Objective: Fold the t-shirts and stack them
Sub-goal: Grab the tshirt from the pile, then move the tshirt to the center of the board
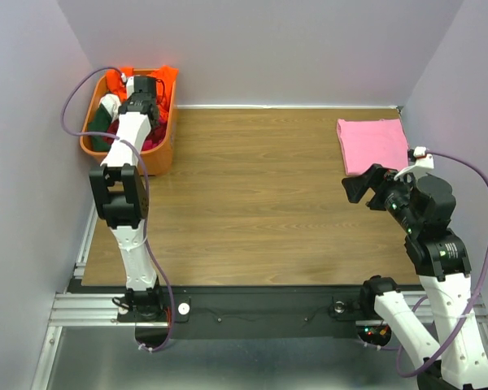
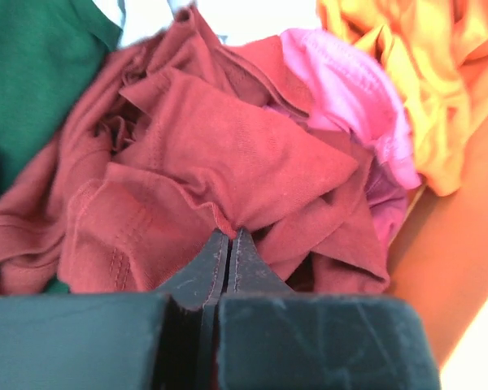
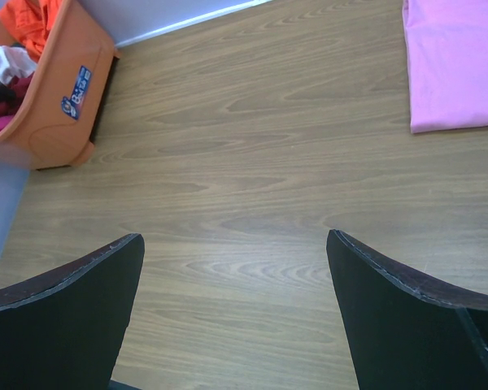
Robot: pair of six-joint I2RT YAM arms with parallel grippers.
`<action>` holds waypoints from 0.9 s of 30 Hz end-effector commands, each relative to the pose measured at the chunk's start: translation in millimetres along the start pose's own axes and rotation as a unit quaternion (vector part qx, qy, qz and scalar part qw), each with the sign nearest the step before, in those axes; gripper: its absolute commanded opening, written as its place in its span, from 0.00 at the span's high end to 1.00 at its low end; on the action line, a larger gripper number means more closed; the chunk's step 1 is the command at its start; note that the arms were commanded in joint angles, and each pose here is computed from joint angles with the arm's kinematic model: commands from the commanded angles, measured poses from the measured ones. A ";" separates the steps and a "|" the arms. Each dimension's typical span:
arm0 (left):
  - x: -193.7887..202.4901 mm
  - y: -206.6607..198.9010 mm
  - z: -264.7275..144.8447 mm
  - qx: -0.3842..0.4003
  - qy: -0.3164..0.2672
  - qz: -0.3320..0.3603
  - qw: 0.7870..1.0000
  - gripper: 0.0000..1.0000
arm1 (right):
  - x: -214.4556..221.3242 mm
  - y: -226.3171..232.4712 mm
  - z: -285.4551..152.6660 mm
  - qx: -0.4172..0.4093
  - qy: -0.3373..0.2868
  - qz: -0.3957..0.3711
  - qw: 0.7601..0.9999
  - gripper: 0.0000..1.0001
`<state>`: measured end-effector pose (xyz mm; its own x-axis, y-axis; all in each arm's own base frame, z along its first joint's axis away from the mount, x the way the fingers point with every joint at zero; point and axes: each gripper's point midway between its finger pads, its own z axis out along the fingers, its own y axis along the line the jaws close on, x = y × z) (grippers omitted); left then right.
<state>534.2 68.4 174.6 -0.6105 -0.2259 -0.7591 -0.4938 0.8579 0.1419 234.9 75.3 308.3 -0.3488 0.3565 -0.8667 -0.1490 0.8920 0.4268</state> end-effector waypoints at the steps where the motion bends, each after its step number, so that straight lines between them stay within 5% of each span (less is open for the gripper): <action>1: -100.7 26.2 -82.8 0.015 -0.137 -0.065 0.988 1.00 | -22.9 14.4 -4.7 -0.027 -0.039 -0.018 0.999 0.00; 7: -190.6 64.3 -207.8 0.053 -0.295 -0.143 0.943 1.00 | -25.0 17.6 -7.2 -0.033 -0.042 -0.017 0.998 0.00; 13: -241.7 100.5 -346.0 0.135 -0.440 -0.231 0.857 1.00 | -24.9 19.8 -8.7 -0.039 -0.042 -0.015 0.998 0.00; 16: -255.9 93.0 -432.0 0.233 -0.505 -0.233 0.798 1.00 | -24.6 21.4 -8.8 -0.043 -0.041 -0.014 0.998 0.00; 27: -220.4 5.5 -617.9 0.530 -0.537 -0.146 0.639 1.00 | -30.8 25.2 -13.3 -0.049 -0.050 -0.023 0.997 0.00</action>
<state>317.9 -113.2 704.7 0.4557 -0.4320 -0.7783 0.3456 0.8916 -0.2925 231.2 80.0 311.4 -0.3513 0.3537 -0.8669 -0.1793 0.8833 0.4331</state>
